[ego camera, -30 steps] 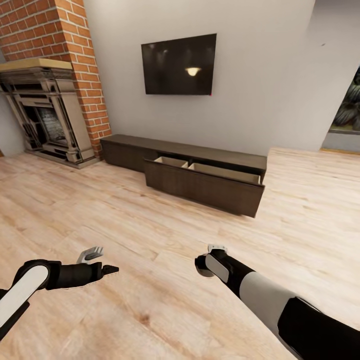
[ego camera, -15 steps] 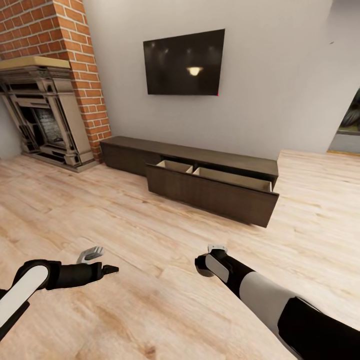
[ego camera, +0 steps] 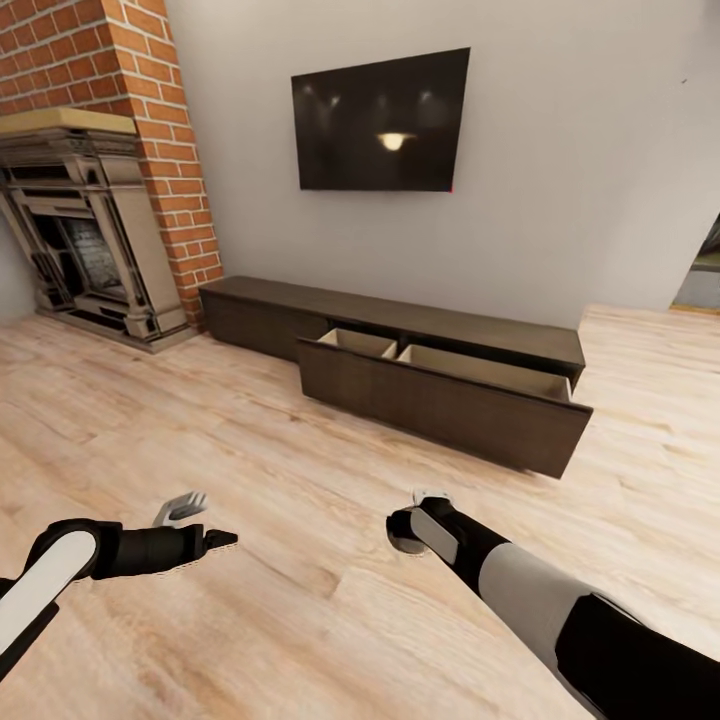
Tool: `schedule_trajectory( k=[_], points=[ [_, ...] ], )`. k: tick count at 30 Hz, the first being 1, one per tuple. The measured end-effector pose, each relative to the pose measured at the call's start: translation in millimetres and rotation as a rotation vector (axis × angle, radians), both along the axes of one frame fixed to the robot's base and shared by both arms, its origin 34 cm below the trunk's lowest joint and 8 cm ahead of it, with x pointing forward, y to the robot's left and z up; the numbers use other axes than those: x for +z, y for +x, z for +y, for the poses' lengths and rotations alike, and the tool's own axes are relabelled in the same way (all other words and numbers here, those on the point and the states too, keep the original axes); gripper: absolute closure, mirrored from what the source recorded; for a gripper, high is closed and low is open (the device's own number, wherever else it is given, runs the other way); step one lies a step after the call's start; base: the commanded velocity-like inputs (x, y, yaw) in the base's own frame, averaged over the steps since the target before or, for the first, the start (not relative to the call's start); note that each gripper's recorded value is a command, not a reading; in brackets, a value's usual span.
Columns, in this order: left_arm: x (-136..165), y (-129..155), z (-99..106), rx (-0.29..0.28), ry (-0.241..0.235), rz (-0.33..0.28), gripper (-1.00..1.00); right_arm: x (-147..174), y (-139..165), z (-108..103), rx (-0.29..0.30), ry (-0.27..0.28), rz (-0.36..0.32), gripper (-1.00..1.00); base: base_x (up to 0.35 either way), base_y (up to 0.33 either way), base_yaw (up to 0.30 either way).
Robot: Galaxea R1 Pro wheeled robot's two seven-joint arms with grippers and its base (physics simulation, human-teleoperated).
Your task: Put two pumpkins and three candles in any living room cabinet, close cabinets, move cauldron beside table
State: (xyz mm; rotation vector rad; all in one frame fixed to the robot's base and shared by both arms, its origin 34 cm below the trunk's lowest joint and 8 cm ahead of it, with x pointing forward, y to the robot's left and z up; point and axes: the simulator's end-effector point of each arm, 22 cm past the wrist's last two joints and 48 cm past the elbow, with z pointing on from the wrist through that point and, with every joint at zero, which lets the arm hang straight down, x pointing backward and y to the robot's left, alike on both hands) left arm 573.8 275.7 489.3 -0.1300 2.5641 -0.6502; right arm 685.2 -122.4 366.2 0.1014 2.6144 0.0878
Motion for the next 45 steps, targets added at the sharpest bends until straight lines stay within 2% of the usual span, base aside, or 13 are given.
schedule_trajectory(
  k=[1,5,26,45],
  points=[
    [0.1,0.1,0.1,0.0,0.0,0.0,-1.0,4.4,1.7,11.6,0.021,0.034,-0.007,1.0,0.331,0.129,-0.008],
    [-0.3,-0.2,-0.2,-0.001,0.001,0.001,-1.0,17.2,6.9,29.5,0.061,0.081,-0.028,1.0,0.331,0.128,-0.148],
    [-0.6,-0.4,-1.1,-0.003,-0.001,0.001,-1.0,19.1,6.1,35.5,0.069,0.089,-0.027,1.0,0.273,0.174,-0.29],
    [-0.4,0.0,-0.5,-0.002,0.0,0.0,-1.0,19.3,6.3,36.4,0.069,0.089,-0.027,1.0,0.046,0.221,-0.294]
  ],
)
